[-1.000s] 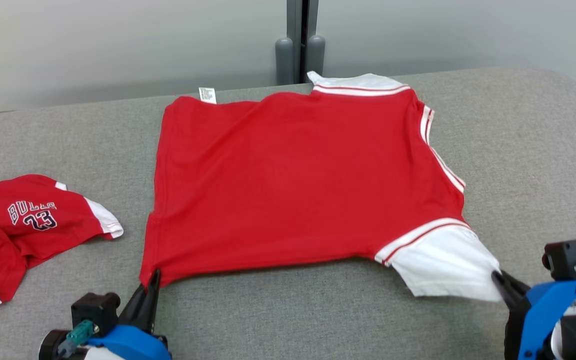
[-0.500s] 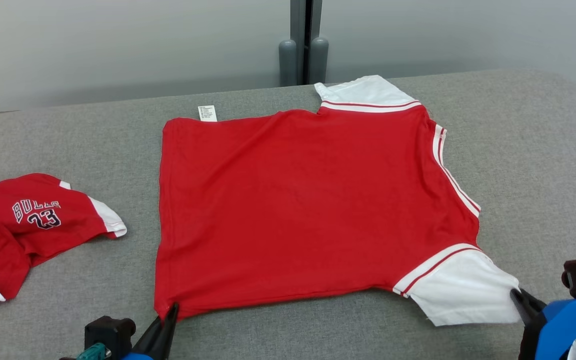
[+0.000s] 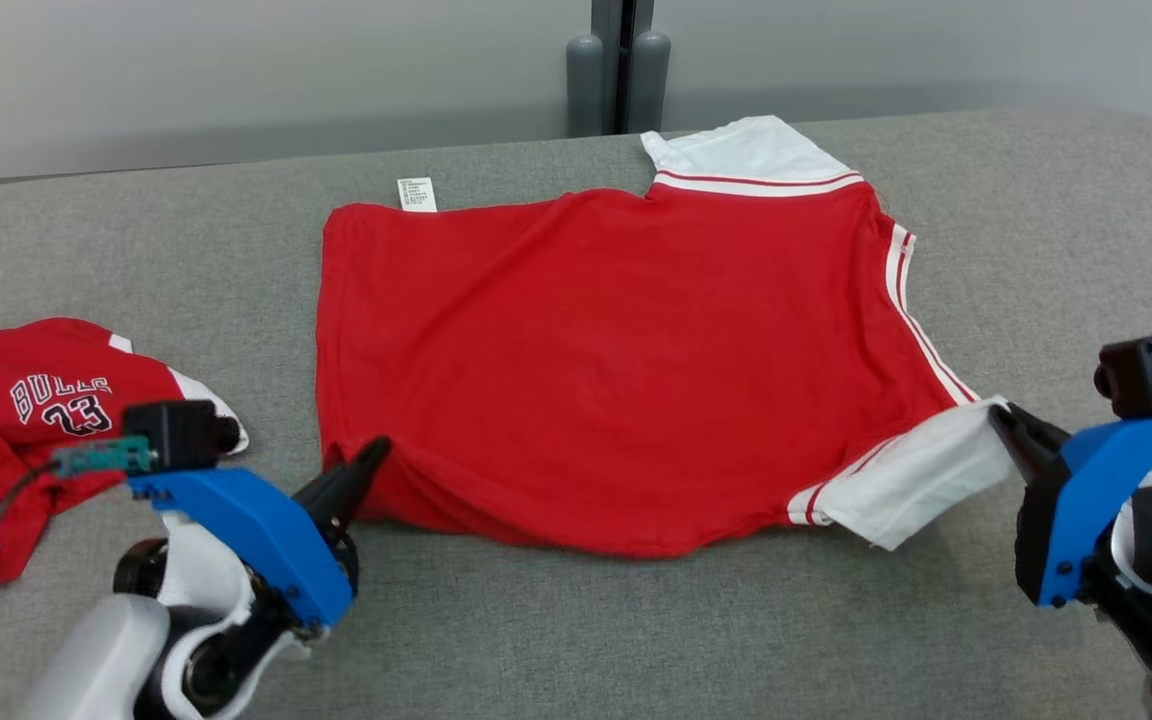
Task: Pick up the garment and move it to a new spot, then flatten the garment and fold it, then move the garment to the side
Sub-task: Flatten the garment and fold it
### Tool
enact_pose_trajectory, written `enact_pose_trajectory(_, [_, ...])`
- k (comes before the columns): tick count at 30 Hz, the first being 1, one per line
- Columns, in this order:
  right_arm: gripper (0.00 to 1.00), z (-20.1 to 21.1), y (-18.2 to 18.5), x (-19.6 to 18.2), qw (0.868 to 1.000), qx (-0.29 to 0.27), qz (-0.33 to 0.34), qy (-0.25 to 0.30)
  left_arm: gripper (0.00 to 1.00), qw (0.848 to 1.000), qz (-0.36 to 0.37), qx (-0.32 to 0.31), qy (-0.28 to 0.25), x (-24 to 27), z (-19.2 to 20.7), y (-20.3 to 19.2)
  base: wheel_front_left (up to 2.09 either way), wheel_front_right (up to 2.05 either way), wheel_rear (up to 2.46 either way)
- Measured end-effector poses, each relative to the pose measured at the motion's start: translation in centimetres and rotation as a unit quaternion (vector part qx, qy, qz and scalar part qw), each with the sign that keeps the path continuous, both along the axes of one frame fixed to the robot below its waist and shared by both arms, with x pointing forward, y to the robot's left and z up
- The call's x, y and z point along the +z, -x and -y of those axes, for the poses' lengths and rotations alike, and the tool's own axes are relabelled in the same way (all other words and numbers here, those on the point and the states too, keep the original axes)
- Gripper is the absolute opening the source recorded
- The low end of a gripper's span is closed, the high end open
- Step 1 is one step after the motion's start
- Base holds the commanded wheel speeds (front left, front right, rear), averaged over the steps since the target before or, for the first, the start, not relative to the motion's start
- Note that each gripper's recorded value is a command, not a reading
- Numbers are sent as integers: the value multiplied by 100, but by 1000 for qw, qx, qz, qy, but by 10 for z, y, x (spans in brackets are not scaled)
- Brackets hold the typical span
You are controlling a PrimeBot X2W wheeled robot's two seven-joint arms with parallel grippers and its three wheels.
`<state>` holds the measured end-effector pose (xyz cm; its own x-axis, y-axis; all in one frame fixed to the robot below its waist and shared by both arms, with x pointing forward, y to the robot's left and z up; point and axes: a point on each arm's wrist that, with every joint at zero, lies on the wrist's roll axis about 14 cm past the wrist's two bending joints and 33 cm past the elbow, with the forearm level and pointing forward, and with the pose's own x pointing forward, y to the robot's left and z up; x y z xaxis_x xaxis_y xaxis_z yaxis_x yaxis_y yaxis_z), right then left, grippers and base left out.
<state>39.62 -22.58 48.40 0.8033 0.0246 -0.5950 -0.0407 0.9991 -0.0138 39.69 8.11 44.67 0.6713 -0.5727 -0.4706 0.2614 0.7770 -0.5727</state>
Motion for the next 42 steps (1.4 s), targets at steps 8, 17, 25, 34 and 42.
enact_pose_trajectory(8, [0, 1, -28, -1, 1000, 17, 0, 1, 0, 995, -82, 36, 40, -13, -11, -28, 0, 0, 0])
enact_pose_trajectory(17, [0, -1, -56, -2, 999, 24, 23, -5, 0, 991, -100, 81, 21, -36, -29, -45, 0, 0, 0])
enact_pose_trajectory(25, [0, -6, -76, -13, 999, 34, 26, -3, 0, 989, -112, 93, 13, -55, -35, -48, 0, 0, 0])
enact_pose_trajectory(34, [100, -20, -94, -14, 997, 51, 49, -19, 100, 993, -75, 87, 31, -50, -25, -53, 0, 0, 0])
enact_pose_trajectory(42, [100, -4, -80, -1, 996, 29, 79, -28, 100, 992, 53, 116, -25, -32, -37, -45, 0, 0, 0])
